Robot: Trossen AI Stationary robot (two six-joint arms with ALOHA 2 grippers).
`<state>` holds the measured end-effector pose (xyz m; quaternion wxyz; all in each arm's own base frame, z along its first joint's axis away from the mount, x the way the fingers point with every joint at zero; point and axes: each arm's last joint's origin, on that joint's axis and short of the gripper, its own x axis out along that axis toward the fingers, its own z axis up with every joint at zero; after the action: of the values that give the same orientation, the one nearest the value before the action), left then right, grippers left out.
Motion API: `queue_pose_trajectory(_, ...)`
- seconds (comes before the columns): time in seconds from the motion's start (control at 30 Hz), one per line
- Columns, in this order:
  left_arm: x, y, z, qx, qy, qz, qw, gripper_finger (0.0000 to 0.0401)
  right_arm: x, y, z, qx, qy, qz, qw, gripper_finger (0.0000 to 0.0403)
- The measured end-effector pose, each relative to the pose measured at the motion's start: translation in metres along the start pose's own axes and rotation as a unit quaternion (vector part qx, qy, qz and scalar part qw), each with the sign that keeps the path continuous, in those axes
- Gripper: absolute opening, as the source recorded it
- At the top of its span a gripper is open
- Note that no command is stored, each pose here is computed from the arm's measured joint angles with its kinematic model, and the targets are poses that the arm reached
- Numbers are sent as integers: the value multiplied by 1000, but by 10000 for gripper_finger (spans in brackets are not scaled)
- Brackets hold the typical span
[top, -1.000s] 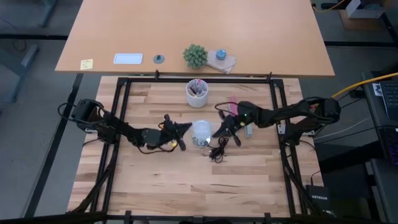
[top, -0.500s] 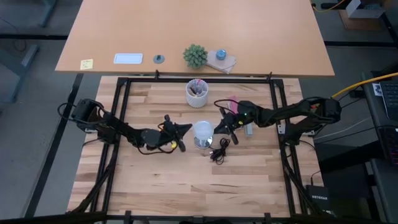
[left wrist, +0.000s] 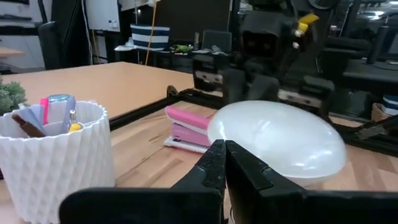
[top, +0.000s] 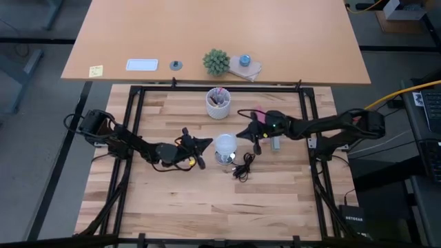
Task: Screw lightbulb
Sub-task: Insert the lightbulb into the lamp
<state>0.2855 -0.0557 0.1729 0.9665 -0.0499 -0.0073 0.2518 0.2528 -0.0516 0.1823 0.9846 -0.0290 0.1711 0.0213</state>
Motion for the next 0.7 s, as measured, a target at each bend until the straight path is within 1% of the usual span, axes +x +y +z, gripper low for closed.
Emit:
queue_pose_trajectory(0.17,-9,-10,1,13,-6,-23,1000,1,-6,-2,14,-23,-50,-32,998,5)
queue_pose_trajectory(0.33,-16,-18,0,12,-3,-45,999,1,-6,-3,17,-27,-68,-34,997,5)
queue_pose_trajectory(0.4,-17,-20,0,14,-1,-68,998,1,-6,-2,17,-27,-67,-31,997,5)
queue_pose_trajectory(0.5,-16,-22,-2,18,3,-101,995,1,-6,-1,17,-27,-70,-10,997,5)
queue_pose_trajectory(0.57,-11,-25,-5,21,8,-110,994,1,-6,0,17,-22,-71,4,997,5)
queue_pose_trajectory(0.7,-4,-30,-10,37,12,-113,993,1,-6,0,17,-14,-70,7,997,5)
